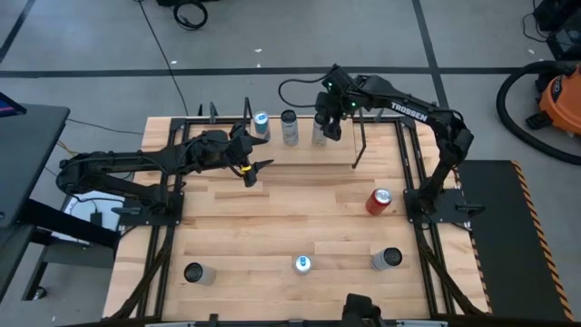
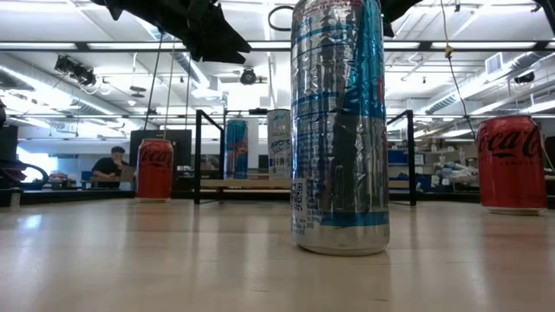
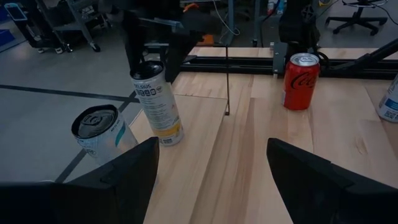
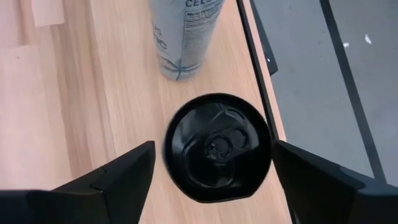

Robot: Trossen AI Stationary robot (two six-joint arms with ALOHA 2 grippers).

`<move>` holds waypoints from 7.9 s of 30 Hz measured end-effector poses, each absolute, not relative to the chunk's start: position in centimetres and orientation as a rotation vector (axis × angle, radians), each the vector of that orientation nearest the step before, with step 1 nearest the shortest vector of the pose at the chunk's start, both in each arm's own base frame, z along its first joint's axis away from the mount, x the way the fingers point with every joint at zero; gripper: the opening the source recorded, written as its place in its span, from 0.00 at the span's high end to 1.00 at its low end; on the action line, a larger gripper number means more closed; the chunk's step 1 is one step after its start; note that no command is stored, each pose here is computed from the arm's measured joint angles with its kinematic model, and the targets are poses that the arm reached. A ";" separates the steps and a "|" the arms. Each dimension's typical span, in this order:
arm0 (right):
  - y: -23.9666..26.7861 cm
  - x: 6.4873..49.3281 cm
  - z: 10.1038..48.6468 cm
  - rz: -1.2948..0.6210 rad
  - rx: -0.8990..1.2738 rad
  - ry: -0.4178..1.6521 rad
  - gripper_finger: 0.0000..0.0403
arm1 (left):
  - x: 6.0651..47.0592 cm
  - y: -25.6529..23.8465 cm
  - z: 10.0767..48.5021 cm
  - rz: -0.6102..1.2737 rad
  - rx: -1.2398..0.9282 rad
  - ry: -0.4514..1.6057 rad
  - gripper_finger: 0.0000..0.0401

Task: Place canned beverage on shelf
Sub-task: Put the top white-yellow soda can on the shelf

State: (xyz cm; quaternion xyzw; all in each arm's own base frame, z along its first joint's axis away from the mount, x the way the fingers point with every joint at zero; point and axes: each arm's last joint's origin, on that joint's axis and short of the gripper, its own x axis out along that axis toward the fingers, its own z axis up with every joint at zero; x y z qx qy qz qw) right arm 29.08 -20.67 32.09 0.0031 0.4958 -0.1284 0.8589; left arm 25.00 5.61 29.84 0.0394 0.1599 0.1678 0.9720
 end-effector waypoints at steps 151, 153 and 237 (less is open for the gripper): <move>-19.5 30.7 32.3 -0.552 0.192 0.946 0.27 | 25.0 5.6 29.8 0.343 0.056 0.319 0.25; -19.5 30.7 32.2 -0.607 0.179 0.959 0.27 | 25.0 5.6 29.8 0.343 0.056 0.318 0.25; -18.1 32.6 32.8 -0.382 0.235 0.802 0.27 | 25.0 5.6 29.8 0.343 0.055 0.318 0.25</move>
